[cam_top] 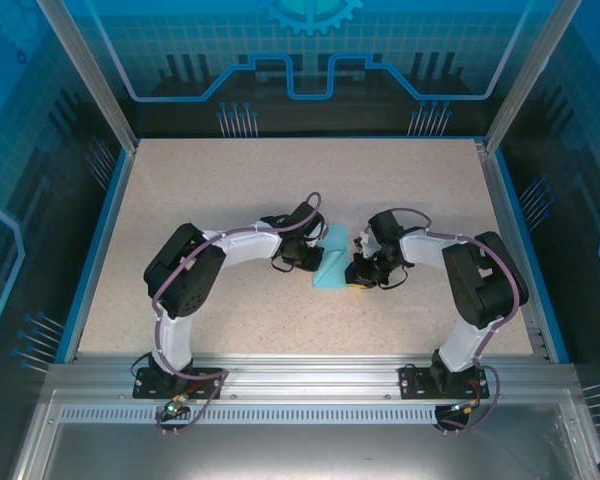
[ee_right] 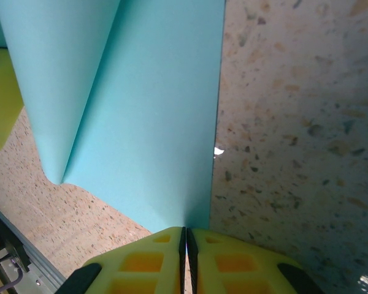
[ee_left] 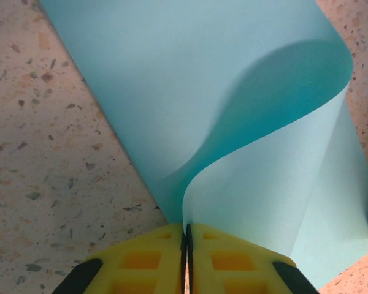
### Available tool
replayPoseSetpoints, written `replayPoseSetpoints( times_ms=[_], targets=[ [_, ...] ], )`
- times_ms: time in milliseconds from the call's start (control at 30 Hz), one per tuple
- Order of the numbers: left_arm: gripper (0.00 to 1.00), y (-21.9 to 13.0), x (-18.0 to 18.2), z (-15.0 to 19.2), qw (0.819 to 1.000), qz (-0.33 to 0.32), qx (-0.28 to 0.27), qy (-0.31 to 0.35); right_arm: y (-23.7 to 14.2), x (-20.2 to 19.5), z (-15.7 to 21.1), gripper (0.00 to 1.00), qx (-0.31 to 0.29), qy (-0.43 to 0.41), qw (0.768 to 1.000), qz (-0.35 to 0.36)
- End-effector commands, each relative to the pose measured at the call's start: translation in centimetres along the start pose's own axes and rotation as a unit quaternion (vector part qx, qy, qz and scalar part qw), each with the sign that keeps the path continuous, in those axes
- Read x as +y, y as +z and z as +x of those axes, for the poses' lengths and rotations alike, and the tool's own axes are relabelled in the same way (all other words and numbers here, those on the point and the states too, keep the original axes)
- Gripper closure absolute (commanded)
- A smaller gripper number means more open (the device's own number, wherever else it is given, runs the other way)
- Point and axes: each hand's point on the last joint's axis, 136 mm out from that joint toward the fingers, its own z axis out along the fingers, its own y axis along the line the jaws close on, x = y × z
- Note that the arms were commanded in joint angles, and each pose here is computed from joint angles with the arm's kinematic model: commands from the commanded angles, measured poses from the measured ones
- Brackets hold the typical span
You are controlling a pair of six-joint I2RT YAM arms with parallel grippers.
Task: Fold a paper plane with a square sheet of paper (fold left side to right side)
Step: Fold the triangle a second time at the center of the table.
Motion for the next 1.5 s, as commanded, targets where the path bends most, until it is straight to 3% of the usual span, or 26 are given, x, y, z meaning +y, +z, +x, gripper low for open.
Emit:
replayPoseSetpoints(
  times_ms=[0, 467, 900, 1200, 1467],
  targets=[
    [0.88, 0.1, 0.7, -0.5, 1.000, -0.010, 0.002, -0.008, 1.0, -1.9, 1.8, 0.86, 0.035, 0.012, 0.998, 0.043],
    [0.88, 1.0, 0.8, 0.6, 1.000, -0.005, 0.019, -0.014, 0.6, -0.6, 1.3, 0.85, 0.027, 0.000, 0.999, 0.018],
    [0.88, 1.1, 0.7, 1.2, 1.000, 0.001, 0.024, -0.016, -4.4, 5.3, -3.9, 0.87, -0.068, 0.010, 0.991, -0.111],
    [0.88, 1.1, 0.6, 1.3, 1.000, 0.005, 0.024, -0.017, -2.6, 7.2, -7.3, 0.88, -0.076, 0.023, 0.990, -0.113],
    [0.88, 1.1, 0.5, 1.2, 1.000, 0.007, 0.023, -0.016, -0.1, 7.1, -7.5, 0.88, -0.053, 0.025, 0.994, -0.088]
  ],
)
